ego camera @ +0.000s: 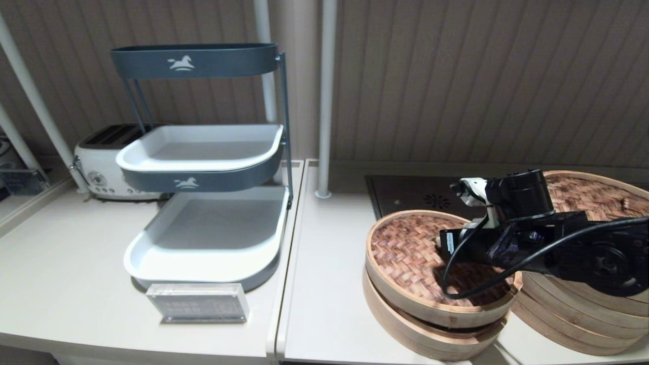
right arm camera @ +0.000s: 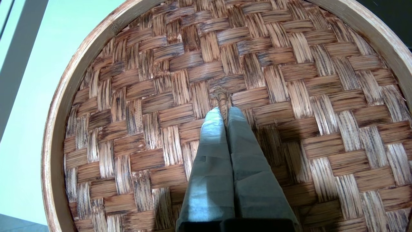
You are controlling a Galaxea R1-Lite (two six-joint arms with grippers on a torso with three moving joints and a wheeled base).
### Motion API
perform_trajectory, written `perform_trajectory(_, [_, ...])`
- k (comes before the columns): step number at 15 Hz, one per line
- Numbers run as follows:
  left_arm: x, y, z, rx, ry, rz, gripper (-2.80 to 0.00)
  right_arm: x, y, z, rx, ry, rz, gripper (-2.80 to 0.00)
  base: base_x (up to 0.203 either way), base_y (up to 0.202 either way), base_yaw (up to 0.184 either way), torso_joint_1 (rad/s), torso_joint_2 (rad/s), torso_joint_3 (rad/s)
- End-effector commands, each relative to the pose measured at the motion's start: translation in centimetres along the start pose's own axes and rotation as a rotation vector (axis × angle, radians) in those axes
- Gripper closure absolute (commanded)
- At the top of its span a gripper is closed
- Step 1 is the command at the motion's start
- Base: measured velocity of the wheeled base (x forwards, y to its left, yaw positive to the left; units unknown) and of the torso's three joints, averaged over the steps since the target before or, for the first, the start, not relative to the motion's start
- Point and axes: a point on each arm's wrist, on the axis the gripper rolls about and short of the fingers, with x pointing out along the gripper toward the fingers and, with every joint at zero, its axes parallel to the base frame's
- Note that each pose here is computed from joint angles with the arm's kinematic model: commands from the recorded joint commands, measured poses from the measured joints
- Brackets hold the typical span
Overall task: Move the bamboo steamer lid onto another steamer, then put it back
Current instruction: Put the steamer
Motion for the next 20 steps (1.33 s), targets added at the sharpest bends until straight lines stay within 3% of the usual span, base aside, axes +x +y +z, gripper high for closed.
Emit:
perform_trajectory(1, [0.2,0.0,-0.8,0.0,0.027,0.0,0.0,-0.5,0.0,0.1,0.003,-0.013,0.003,0.0,0.0,0.0,0.0,0.0,0.0,0.0])
perform_trajectory(11, [0.2,0.0,-0.8,0.0,0.026,0.0,0.0,-0.5,-0.4,-2.0,0.0,0.044,-0.004,0.0,0.0,0.0,0.0,0.0,0.0,0.0])
perform_trajectory(20, [0.2,0.0,-0.8,0.0,0.026,0.0,0.0,0.2,-0.5,-2.4,0.001,0.042,-0.005,0.0,0.0,0.0,0.0,0.0,0.0,0.0])
